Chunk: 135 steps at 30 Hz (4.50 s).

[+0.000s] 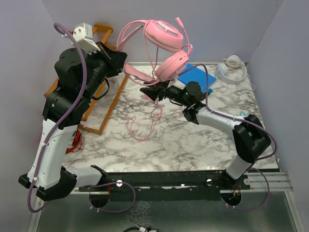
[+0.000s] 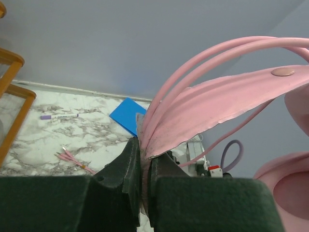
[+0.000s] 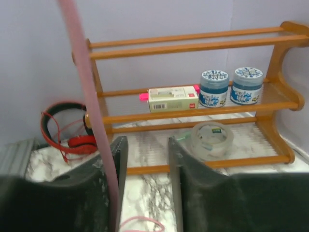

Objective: Wrap the headphones
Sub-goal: Wrap the headphones cable around the headphones.

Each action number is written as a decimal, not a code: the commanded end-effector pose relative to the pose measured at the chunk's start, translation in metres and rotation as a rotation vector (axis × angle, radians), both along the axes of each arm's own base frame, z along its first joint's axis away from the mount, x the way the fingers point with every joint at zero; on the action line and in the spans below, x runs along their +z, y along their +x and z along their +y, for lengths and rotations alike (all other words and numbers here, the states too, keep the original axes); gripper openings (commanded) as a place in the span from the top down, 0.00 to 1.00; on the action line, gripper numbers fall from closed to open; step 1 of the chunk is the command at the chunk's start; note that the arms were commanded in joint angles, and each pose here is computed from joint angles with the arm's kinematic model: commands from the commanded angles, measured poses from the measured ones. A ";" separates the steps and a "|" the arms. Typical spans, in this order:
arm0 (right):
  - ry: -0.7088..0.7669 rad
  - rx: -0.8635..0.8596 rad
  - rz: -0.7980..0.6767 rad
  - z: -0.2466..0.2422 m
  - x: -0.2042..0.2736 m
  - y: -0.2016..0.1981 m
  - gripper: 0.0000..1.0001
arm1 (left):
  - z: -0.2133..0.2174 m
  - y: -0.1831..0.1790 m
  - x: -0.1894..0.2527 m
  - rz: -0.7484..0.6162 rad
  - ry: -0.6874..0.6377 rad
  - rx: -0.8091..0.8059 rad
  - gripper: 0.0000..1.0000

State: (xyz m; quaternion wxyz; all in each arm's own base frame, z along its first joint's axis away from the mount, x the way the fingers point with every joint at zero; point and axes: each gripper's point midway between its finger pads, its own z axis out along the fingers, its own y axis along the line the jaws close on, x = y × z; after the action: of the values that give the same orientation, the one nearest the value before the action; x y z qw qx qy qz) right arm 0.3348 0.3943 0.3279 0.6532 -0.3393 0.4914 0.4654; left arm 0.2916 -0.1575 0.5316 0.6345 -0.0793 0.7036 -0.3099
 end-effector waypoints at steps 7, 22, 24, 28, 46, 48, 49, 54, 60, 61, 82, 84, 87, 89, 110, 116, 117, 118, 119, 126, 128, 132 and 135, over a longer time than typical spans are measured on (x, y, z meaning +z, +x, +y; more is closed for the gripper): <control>-0.005 0.199 0.039 0.009 -0.015 -0.072 0.99 | -0.007 0.024 -0.008 0.026 -0.099 0.051 1.00; 0.179 0.442 0.115 -0.019 0.054 -0.176 0.77 | 0.018 0.084 -0.106 0.093 0.089 0.336 1.00; 0.207 0.395 0.167 -0.018 0.065 -0.165 0.77 | 0.020 0.083 -0.112 0.079 0.106 0.339 1.00; 0.273 0.315 0.192 -0.023 0.087 -0.150 0.79 | 0.028 0.081 -0.130 0.079 0.183 0.353 1.00; -0.280 -0.158 0.112 -0.043 0.067 -0.078 0.98 | 0.066 0.049 -0.179 -0.004 0.801 0.266 1.00; -0.382 -0.156 0.068 -0.047 0.056 -0.078 0.98 | 0.067 0.045 -0.182 -0.012 0.860 0.234 1.00; -0.430 -0.153 0.050 -0.049 0.050 -0.079 0.98 | 0.067 0.043 -0.183 -0.018 0.891 0.218 1.00; -0.577 -0.275 -0.001 -0.071 0.027 -0.061 0.98 | 0.053 0.032 -0.192 -0.054 1.006 0.044 1.00; -0.651 -0.517 0.000 -0.097 0.014 -0.024 0.93 | 0.038 0.023 -0.206 -0.039 1.069 -0.118 1.00; -0.646 -0.553 0.001 -0.100 0.014 -0.019 0.93 | 0.038 0.022 -0.209 -0.030 1.074 -0.132 1.00; -0.543 -0.687 0.253 -0.139 -0.066 0.048 0.79 | 0.010 -0.007 -0.188 0.070 0.801 -0.255 1.00; -0.506 -0.651 0.306 -0.142 -0.078 0.052 0.78 | 0.004 -0.010 -0.183 0.071 0.758 -0.272 1.00; -0.477 -0.596 0.363 -0.143 -0.098 0.054 0.77 | -0.009 -0.019 -0.170 0.050 0.676 -0.331 1.00; -0.459 -0.578 0.411 -0.144 -0.111 0.056 0.77 | -0.021 -0.028 -0.156 0.021 0.616 -0.391 1.00; -0.140 -0.259 0.189 -0.119 -0.077 0.010 0.44 | -0.083 -0.056 -0.028 0.066 0.053 -0.596 1.00; -0.050 -0.202 0.048 -0.119 -0.033 -0.011 0.37 | -0.085 -0.050 -0.005 0.040 0.012 -0.577 1.00; -0.037 -0.195 0.025 -0.119 -0.025 -0.014 0.35 | -0.084 -0.048 -0.003 0.036 0.008 -0.568 1.00; -0.027 -0.186 0.002 -0.119 -0.018 -0.017 0.34 | -0.084 -0.046 -0.001 0.034 0.005 -0.560 1.00; -0.022 -0.180 -0.012 -0.119 -0.013 -0.019 0.36 | -0.084 -0.045 0.002 0.030 0.002 -0.553 1.00; -0.033 -0.063 -0.014 -0.099 -0.018 -0.018 0.45 | -0.088 -0.038 0.009 0.033 -0.024 -0.546 1.00; -0.011 -0.049 -0.026 -0.095 -0.016 -0.014 0.50 | -0.090 -0.037 0.007 0.041 -0.024 -0.553 1.00; -0.012 0.052 0.012 -0.081 -0.022 -0.016 0.74 | -0.084 -0.030 0.006 0.042 -0.025 -0.498 1.00; 0.008 0.125 0.061 -0.077 -0.033 -0.026 0.75 | -0.073 -0.016 0.002 0.040 -0.007 -0.400 1.00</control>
State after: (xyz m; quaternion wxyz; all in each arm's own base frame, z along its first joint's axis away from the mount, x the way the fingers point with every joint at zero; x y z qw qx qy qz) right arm 0.3276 0.3102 0.2839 0.6290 -0.3324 0.5273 0.4645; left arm 0.2657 -0.2454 0.5043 0.4938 0.1047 0.7445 -0.4371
